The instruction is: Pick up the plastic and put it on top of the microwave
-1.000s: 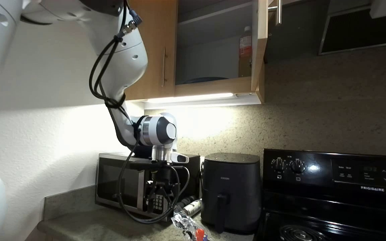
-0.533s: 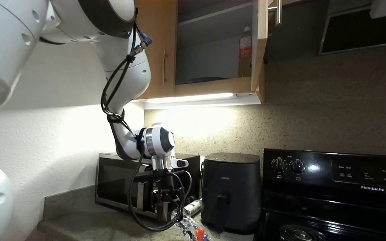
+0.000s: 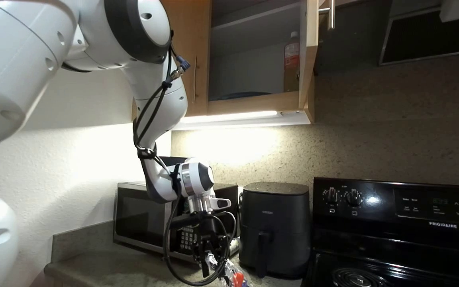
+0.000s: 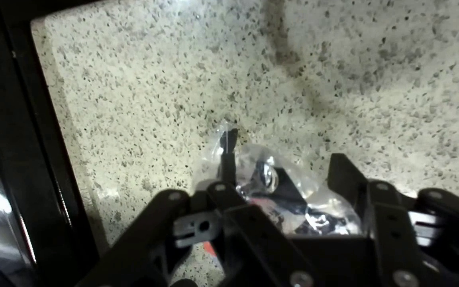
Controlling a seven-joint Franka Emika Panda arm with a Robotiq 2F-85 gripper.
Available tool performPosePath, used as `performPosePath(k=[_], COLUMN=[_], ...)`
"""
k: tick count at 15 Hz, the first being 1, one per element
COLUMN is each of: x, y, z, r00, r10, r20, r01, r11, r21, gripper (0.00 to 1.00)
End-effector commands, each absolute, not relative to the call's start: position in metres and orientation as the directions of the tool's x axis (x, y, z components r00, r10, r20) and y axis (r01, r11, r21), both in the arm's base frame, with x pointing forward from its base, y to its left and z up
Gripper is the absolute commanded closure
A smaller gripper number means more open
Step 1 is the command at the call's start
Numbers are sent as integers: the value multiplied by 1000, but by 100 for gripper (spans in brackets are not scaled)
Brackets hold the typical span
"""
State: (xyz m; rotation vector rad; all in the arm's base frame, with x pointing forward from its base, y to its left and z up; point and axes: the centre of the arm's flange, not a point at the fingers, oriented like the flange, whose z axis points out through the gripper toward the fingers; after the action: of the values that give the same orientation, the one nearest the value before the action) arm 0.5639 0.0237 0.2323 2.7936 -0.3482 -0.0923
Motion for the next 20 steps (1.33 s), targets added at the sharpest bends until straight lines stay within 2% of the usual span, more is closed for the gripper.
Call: performPosePath(k=[1,5,8,10,11,14,20], x=[568,563,558,554,552,543,536], y=[22,20,17,14,12,10,19], z=[227,241,268,291,303,343,444], r00=[965,964,959,951,947,931,880], r10=[-262,-266,-281,-299,-309,-334,-375], r20=[-8,13,46,73,89,146,292], r01=[-244,-255,-282,-308,-321,-358,-415], r11=[-911,-911,-913,-915,-915,-914,-906], r21=[333,323,295,260,245,191,84], gripper=[67,93,99,100,96,95,96])
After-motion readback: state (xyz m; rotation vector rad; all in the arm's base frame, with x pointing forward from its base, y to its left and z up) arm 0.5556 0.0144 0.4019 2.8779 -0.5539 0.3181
